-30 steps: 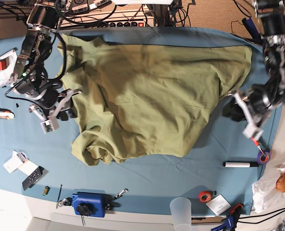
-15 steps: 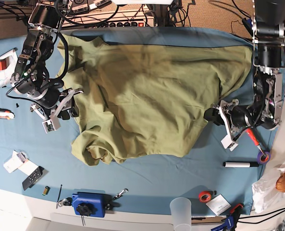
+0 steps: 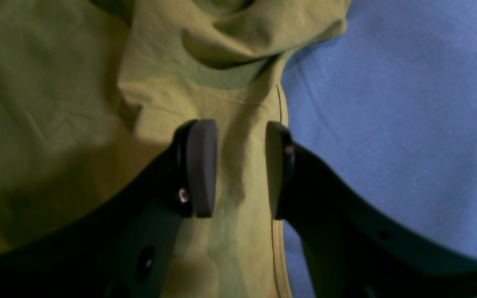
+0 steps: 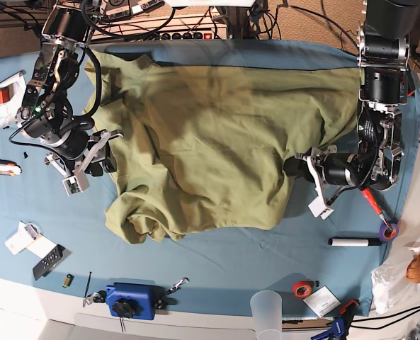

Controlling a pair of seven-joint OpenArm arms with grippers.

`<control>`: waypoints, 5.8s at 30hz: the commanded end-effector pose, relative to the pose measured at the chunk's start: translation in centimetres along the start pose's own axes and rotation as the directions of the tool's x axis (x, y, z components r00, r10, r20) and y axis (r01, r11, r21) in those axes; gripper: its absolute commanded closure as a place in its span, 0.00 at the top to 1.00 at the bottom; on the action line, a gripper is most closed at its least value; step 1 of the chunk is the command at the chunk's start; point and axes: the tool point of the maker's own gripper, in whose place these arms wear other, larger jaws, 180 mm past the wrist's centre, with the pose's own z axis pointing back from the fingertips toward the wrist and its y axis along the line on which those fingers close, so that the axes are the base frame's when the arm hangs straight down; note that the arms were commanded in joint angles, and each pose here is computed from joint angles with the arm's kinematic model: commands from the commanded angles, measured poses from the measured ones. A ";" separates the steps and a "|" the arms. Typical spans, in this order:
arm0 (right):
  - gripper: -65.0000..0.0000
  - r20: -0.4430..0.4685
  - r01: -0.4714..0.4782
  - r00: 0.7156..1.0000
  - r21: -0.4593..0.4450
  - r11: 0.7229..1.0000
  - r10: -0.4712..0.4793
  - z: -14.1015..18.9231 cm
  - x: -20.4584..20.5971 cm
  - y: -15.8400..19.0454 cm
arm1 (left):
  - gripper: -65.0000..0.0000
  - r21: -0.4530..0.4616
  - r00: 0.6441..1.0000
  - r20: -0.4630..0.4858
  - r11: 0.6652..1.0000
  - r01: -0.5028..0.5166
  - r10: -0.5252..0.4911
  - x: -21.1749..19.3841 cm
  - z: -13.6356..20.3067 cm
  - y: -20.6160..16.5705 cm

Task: Layout the t-shirt on the table in an organized manner, then fold the t-shirt properly
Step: 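Grasp the shirt hem with both grippers, then fold the grasped hem with the left gripper toward the right gripper, then lower the folded hem onto the shirt with the left gripper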

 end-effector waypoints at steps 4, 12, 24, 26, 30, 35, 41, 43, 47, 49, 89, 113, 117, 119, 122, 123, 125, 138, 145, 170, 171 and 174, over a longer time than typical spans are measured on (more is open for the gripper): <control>0.31 0.049 -0.019 0.999 -0.014 1.000 0.019 0.5 1.5 -0.5 | 0.00 0.026 0.997 0.064 0.998 0.050 -0.052 3.2 1.3 0.2; 0.31 0.048 -0.019 0.999 -0.014 1.000 0.019 0.5 1.5 -0.5 | 0.41 0.088 0.988 0.115 0.992 0.094 -0.104 6.4 2.4 0.8; 0.31 0.046 -0.018 0.999 -0.014 1.000 0.019 0.5 1.5 -0.5 | 0.41 0.109 0.993 0.083 0.991 0.079 -0.088 4.8 0.2 0.6; 0.31 0.043 -0.018 0.999 -0.014 1.000 0.019 0.5 1.4 -0.5 | 0.41 0.172 0.992 0.041 0.979 0.108 -0.117 4.3 -0.5 1.2; 0.31 0.039 -0.018 0.999 -0.014 1.000 0.019 0.5 1.3 -0.5 | 0.32 0.223 0.990 0.032 0.967 0.127 -0.138 4.6 -1.2 1.4; 0.31 0.040 -0.018 0.999 -0.014 1.000 0.019 0.5 1.3 -0.5 | 0.00 0.110 0.996 0.055 0.992 0.063 -0.070 5.7 -1.1 -1.1; 0.31 0.041 -0.018 0.999 -0.014 1.000 0.019 0.5 1.3 -0.5 | 0.00 0.009 0.984 0.108 0.990 0.139 -0.139 7.2 0.0 -4.5; 0.31 0.040 -0.018 0.999 -0.014 1.000 0.019 0.5 1.3 -0.5 | 0.00 -0.008 0.982 0.119 0.989 0.147 -0.145 7.0 0.0 -5.2; 0.31 0.041 -0.018 0.999 -0.014 1.000 0.019 0.5 1.3 -0.5 | 0.00 -0.081 0.980 0.113 0.981 0.174 -0.165 4.7 -0.3 -7.2; 0.31 0.041 -0.018 0.999 -0.014 1.000 0.019 0.5 1.3 -0.5 | 0.00 -0.115 0.979 0.106 0.975 0.188 -0.176 3.0 -0.4 -8.2; 0.31 0.043 -0.018 0.999 -0.014 1.000 0.019 0.5 1.4 -0.5 | 0.34 0.108 0.872 0.262 0.910 0.399 -0.413 0.9 -0.4 -14.0; 0.31 0.040 -0.018 0.999 -0.014 1.000 0.019 0.5 1.3 -0.5 | 0.34 0.177 0.900 0.176 0.912 0.370 -0.399 0.7 -4.3 -11.3; 0.31 0.040 -0.018 0.999 -0.014 1.000 0.019 0.5 1.3 -0.5 | 0.34 0.163 0.908 0.167 0.919 0.359 -0.385 0.3 -4.6 -11.2; 0.31 0.040 -0.018 0.999 -0.013 1.000 0.018 0.5 1.3 -0.5 | 0.34 0.157 0.917 0.151 0.924 0.348 -0.370 -0.3 -5.0 -10.8; 0.31 0.040 -0.018 0.999 -0.014 1.000 0.019 0.5 1.3 -0.5 | 0.34 0.124 0.935 0.132 0.942 0.313 -0.328 -1.3 -5.8 -10.5; 0.31 0.040 -0.018 0.999 -0.013 1.000 0.018 0.5 1.3 -0.5 | 0.34 0.107 0.941 0.135 0.948 0.298 -0.311 -1.5 -6.0 -10.6; 0.31 0.040 -0.018 0.999 -0.013 1.000 0.018 0.5 1.3 -0.5 | 0.34 0.073 0.939 0.140 0.949 0.306 -0.314 -1.7 -6.2 -11.1; 0.31 0.040 -0.018 0.999 -0.014 1.000 0.019 0.5 1.3 -0.5 | 0.00 0.002 0.932 0.190 0.949 0.314 -0.309 -0.6 -6.4 -13.2; 0.31 0.040 -0.018 0.999 -0.014 1.000 0.019 0.5 1.3 -0.5 | 0.00 0.059 0.933 0.195 0.953 0.297 -0.303 2.1 -5.7 -12.2; 0.31 0.038 -0.019 0.999 -0.014 1.000 0.019 0.5 1.3 -0.5 | 0.00 0.034 0.926 0.133 0.935 0.353 -0.354 3.8 -4.9 -12.6; 0.31 0.039 -0.019 0.999 -0.014 1.000 0.019 0.5 1.3 -0.5 | 0.00 0.033 0.924 0.133 0.933 0.358 -0.359 3.8 -4.9 -12.6; 0.31 0.039 -0.019 0.999 -0.014 1.000 0.019 0.5 1.3 -0.5 | 0.00 0.033 0.922 0.132 0.932 0.362 -0.363 3.8 -4.9 -12.6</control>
